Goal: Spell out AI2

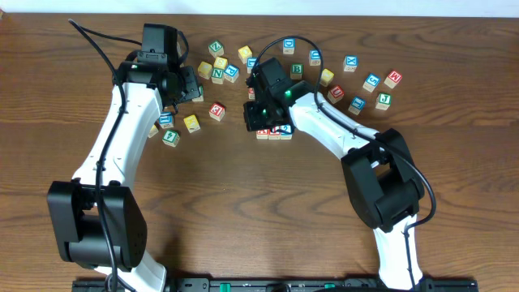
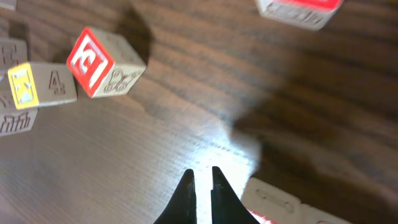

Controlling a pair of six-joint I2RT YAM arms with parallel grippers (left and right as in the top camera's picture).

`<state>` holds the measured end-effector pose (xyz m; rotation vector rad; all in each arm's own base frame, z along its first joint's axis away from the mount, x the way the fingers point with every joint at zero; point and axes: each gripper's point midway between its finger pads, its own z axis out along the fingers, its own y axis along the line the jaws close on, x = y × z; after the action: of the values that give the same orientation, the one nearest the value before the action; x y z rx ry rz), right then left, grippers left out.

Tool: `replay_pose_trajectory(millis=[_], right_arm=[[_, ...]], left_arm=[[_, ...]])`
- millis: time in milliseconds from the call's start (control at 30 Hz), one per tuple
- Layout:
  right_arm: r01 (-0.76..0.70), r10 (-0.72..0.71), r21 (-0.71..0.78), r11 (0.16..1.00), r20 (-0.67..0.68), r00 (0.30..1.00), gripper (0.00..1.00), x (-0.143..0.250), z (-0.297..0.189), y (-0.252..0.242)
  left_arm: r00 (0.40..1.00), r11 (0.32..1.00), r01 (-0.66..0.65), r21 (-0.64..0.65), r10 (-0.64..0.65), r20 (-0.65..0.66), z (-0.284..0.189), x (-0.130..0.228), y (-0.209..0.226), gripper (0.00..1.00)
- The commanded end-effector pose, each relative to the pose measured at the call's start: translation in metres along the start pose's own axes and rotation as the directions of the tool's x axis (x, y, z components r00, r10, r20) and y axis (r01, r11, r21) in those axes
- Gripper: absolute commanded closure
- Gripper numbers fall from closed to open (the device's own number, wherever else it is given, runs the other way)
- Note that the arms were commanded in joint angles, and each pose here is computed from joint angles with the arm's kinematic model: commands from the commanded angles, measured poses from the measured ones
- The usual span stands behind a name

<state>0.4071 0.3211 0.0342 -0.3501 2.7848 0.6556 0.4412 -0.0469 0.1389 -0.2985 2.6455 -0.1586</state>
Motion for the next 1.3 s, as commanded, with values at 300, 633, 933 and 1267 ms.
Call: replay_pose_trajectory(millis=[300,633,933,1267], right_arm=[[-0.044,0.046,0.069,0.997,-0.035,0.998,0.96,0.012,0.005,-0.007],[-0.052,0.054,0.084,0.995,-0.031,0.998,0.96,0.012,0.005,-0.010],[-0.039,0.039,0.071,0.997,-0.004,0.999,0.95,0.003,-0.001,-0.007],[-0.076,0.063,0.139,0.987,0.098,0.993,0.94,-0.019,-0.076,-0.019]], left_arm=[[1.000,1.000,0.005,-0.016,-0.006,-0.019,0.005,0.006,0.003,0.92],[1.000,1.000,0.005,-0.017,-0.006,-0.022,0.005,0.006,0.004,0.92],[1.000,1.000,0.005,-0.017,-0.005,-0.022,0.005,0.006,0.004,0.92],[1.000,1.000,0.004,-0.020,-0.005,-0.029,0.004,0.008,0.004,0.92]])
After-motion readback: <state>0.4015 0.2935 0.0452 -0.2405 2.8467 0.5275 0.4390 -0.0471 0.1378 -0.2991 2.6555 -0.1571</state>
